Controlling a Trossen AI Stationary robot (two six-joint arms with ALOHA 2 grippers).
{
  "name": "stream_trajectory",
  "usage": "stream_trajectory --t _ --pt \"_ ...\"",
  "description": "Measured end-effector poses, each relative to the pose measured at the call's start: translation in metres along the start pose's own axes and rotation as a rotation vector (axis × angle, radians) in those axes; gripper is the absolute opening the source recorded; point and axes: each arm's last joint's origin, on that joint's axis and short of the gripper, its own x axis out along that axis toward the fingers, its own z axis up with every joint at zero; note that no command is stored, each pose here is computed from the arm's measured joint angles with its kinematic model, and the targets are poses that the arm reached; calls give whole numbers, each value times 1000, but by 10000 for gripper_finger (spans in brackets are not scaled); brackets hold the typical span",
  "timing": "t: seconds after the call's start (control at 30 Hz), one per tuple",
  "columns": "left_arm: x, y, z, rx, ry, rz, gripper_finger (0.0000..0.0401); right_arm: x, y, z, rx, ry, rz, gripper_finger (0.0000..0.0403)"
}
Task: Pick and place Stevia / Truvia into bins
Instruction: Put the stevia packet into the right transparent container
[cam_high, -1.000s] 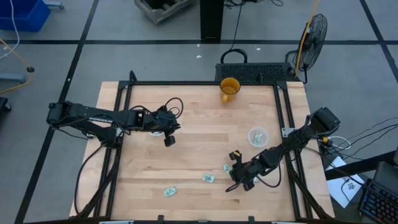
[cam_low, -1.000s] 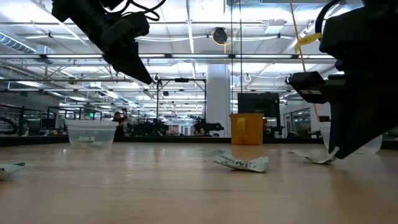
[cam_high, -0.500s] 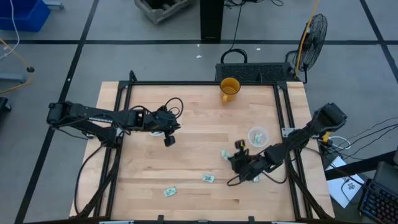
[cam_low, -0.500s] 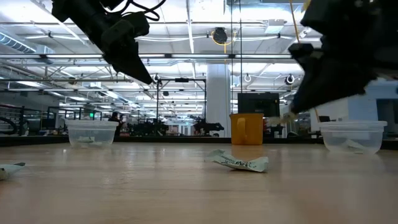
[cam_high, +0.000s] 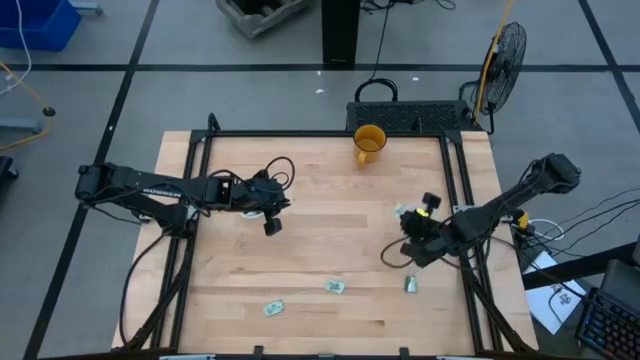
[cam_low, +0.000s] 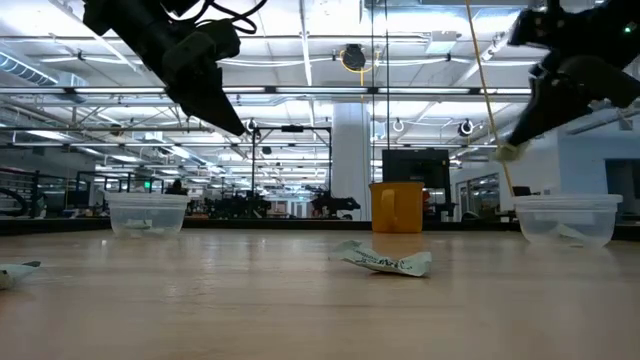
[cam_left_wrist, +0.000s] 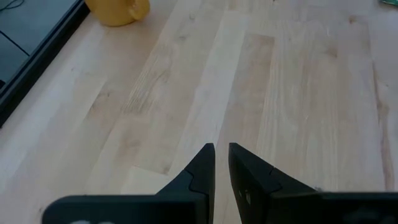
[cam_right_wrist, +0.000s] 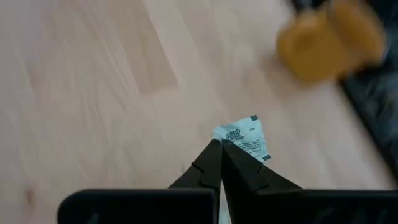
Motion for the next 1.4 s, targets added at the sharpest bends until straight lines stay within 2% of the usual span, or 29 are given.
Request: stream_trajectory --t 0.17,0.23,0.53,0.73,1.0,1.23,1.4 --pt "0 0 0 0 0 0 51 3 -12 -11 145 207 7 1" --pt "0 0 0 0 0 0 51 7 -14 -15 170 248 5 1" --pt "0 0 0 0 -1 0 51 25 -19 -36 199 306 -63 0" --pt "0 0 0 0 -1 0 51 35 -18 -40 214 367 9 0" --pt "0 0 0 0 -1 0 51 52 -15 -46 203 326 76 0" --pt "0 0 0 0 -1 0 51 62 -20 -47 206 312 54 1" --pt "0 0 0 0 -1 0 51 63 -22 -46 183 314 61 32"
